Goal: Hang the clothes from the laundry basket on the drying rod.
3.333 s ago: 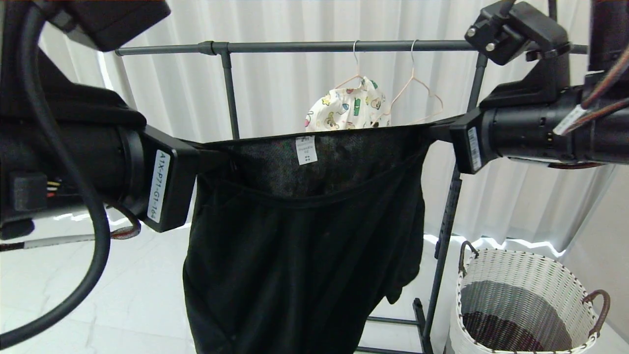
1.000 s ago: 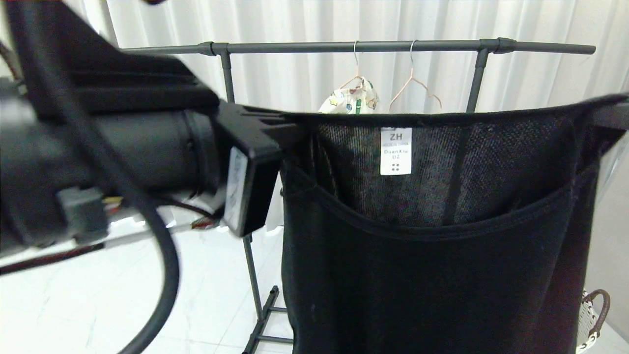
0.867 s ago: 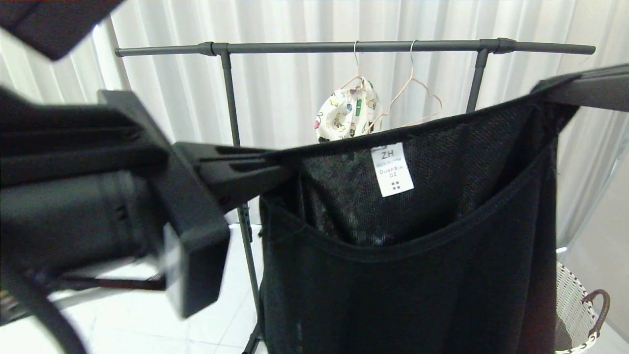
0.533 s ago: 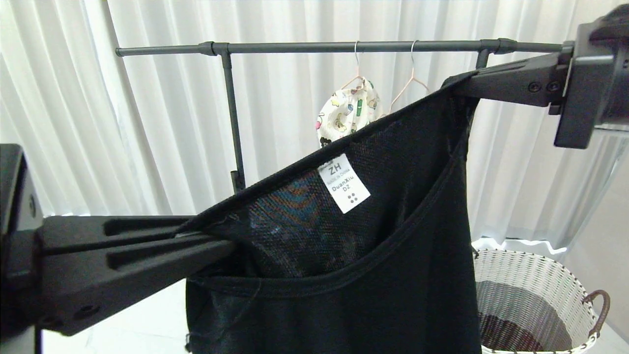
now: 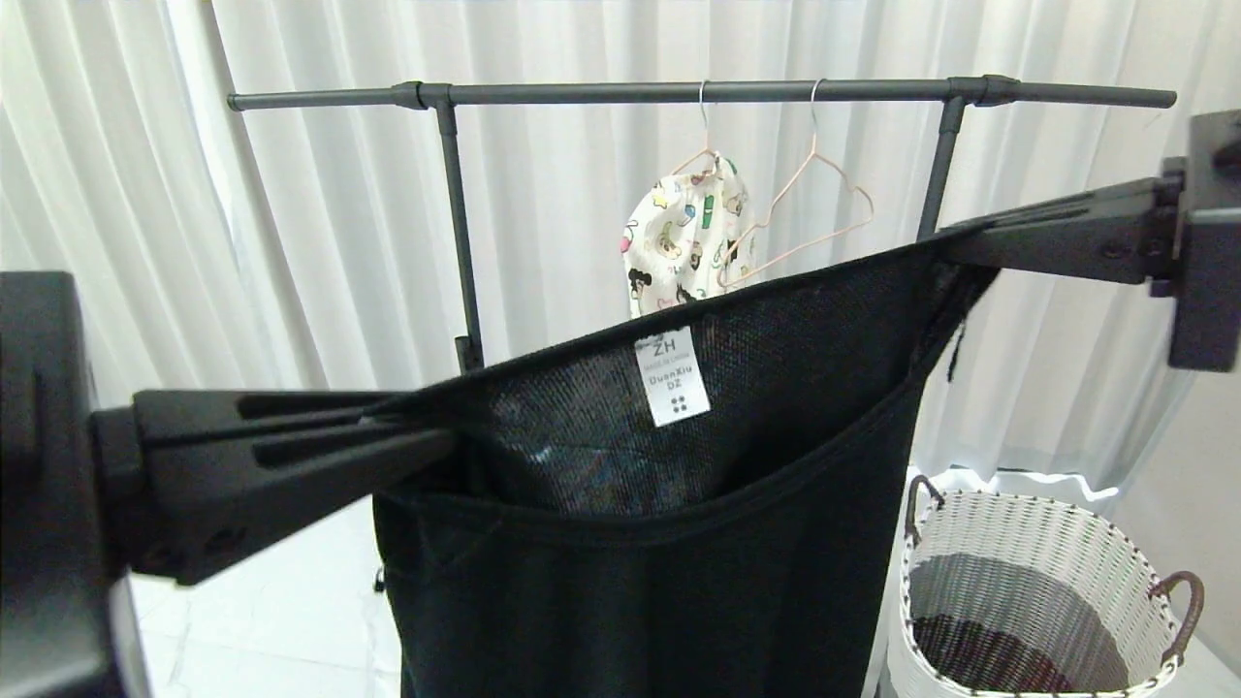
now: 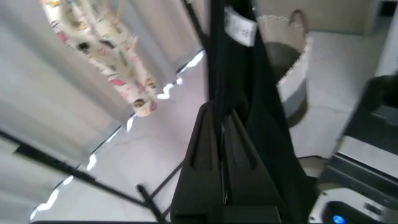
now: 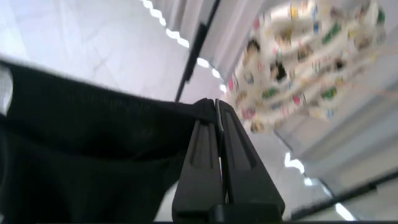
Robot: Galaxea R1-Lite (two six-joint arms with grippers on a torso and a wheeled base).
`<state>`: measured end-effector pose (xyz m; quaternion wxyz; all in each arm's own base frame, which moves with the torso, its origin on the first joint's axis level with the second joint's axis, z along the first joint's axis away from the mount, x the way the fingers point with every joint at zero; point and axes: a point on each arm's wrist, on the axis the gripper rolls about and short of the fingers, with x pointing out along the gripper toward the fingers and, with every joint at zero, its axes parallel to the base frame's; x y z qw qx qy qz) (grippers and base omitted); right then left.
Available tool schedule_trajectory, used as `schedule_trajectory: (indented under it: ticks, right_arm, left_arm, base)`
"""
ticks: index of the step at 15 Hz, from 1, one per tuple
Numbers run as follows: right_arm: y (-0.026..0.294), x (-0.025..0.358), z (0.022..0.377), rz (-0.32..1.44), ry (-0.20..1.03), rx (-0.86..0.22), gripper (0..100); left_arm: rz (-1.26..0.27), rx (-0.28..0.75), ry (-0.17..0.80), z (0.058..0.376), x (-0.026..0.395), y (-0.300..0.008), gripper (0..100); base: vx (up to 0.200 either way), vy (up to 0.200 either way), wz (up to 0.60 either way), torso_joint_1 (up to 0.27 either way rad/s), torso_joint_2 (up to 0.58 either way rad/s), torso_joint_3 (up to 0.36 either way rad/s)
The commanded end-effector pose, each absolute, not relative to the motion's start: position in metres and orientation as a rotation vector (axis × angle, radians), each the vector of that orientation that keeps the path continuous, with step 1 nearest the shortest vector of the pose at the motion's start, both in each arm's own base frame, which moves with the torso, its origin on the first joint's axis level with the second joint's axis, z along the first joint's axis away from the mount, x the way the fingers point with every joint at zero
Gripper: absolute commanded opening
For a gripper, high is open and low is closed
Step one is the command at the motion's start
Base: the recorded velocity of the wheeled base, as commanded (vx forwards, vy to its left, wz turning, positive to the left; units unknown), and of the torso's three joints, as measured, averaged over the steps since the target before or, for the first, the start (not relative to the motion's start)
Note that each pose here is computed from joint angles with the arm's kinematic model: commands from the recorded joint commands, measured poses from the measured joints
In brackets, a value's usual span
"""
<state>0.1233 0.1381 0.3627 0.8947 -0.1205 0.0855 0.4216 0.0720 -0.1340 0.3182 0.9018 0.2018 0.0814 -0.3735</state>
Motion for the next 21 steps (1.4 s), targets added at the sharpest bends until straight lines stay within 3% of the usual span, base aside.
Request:
schedule_trajectory:
  ticks: [1,7,8,13,14,16,18,21]
  right_arm:
    - [0.104,0.096,0.369,0.85,0.152,-0.237,0]
    - [0.098,0.091,0.36,0.853,0.171,-0.248,0]
    - [0.098,0.091,0.359,0.853,0.173,-0.248,100]
    - [0.094,0.087,0.351,0.847,0.185,-0.264,100]
    - [0.085,0.088,0.344,0.767,0.207,-0.275,100]
    - [0.067,0.102,0.325,0.426,0.279,-0.365,100]
    - [0.044,0.107,0.309,0.203,0.343,-0.434,100]
    - [0.02,0.1,0.285,0.043,0.406,-0.513,100]
  left_arm:
    - [-0.657,0.406,0.183,0.319,0.093,-0.14,0]
    - [-0.652,0.388,0.147,0.325,0.105,-0.159,0]
    - [-0.651,0.387,0.145,0.325,0.104,-0.158,0]
    - [-0.588,0.411,0.166,0.318,0.106,-0.157,0]
    - [-0.536,0.434,0.184,0.31,0.106,-0.153,0]
    - [-0.387,0.487,0.234,0.289,0.106,-0.133,0]
    - [-0.366,0.573,0.236,0.273,0.094,-0.108,0]
    - [-0.337,0.607,0.244,0.258,0.083,-0.086,0]
  base:
    - [0.0,0.0,0.0,0.0,0.0,0.0]
    - [0.0,0.0,0.0,0.0,0.0,0.0]
    - [0.0,0.0,0.0,0.0,0.0,0.0]
    - [0.0,0.0,0.0,0.0,0.0,0.0]
    - [0.0,0.0,0.0,0.0,0.0,0.0]
    - [0.0,0.0,0.0,0.0,0.0,0.0]
    - [0.0,0.0,0.0,0.0,0.0,0.0]
    - [0.0,0.0,0.0,0.0,0.0,0.0]
